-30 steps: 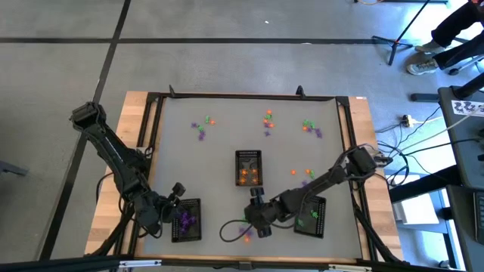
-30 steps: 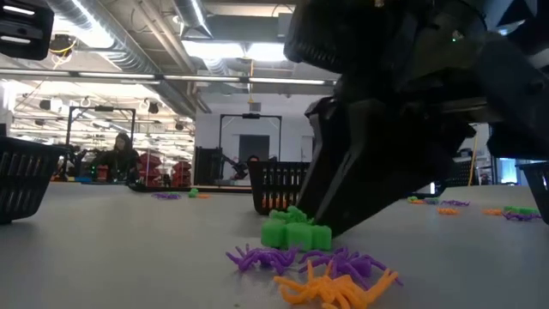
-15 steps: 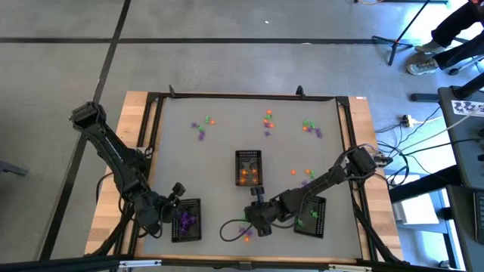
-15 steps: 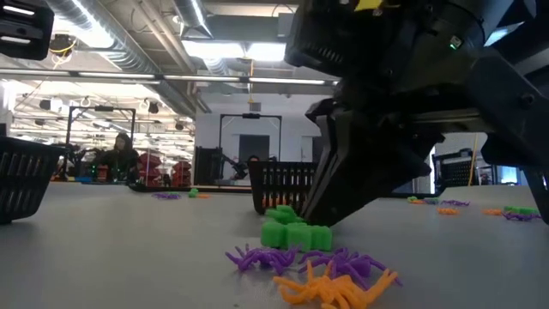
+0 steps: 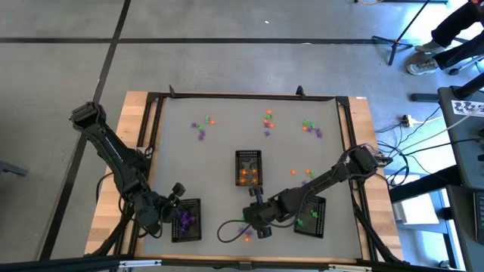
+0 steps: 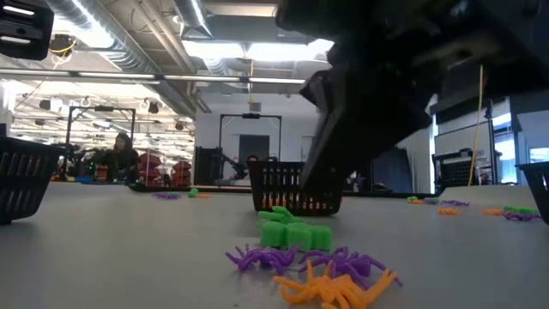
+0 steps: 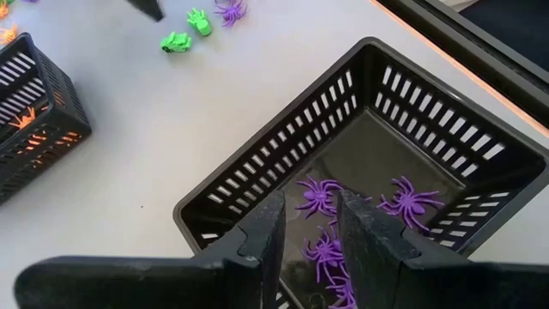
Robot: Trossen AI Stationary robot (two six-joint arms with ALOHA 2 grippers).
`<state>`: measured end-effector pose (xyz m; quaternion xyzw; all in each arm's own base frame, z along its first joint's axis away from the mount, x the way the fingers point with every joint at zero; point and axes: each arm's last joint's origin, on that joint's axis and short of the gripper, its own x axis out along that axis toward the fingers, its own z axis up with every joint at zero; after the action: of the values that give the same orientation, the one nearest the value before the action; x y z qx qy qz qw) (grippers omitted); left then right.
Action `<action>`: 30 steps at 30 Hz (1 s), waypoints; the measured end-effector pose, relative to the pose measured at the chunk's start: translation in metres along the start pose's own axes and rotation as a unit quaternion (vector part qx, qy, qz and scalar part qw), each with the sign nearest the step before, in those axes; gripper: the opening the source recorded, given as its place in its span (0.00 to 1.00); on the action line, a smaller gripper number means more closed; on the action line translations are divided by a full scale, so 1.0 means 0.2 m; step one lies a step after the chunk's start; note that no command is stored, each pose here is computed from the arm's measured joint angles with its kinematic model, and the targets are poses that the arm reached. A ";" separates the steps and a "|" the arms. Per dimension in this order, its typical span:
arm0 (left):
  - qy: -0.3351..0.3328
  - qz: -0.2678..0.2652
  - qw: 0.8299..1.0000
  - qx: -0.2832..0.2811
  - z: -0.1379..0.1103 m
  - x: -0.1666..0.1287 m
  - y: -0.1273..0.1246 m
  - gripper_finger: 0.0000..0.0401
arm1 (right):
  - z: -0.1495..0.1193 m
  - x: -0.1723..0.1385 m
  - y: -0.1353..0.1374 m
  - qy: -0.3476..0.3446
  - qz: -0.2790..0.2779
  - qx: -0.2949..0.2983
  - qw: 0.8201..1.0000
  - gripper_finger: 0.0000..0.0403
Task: Sort Halloween decoration
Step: Put the green skeleton toy into the bottom right black bin
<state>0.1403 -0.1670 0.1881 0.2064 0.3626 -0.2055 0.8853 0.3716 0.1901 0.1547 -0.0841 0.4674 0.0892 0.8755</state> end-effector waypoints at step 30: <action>0.000 0.000 1.000 0.000 0.00 0.00 0.00 0.25 | -0.03 0.16 -0.01 -0.010 -0.014 -0.005 1.000 0.26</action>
<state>0.1404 -0.1669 0.1882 0.2061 0.3626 -0.2055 0.8853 0.3857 0.1893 0.1243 -0.0936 0.4569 0.0803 0.8809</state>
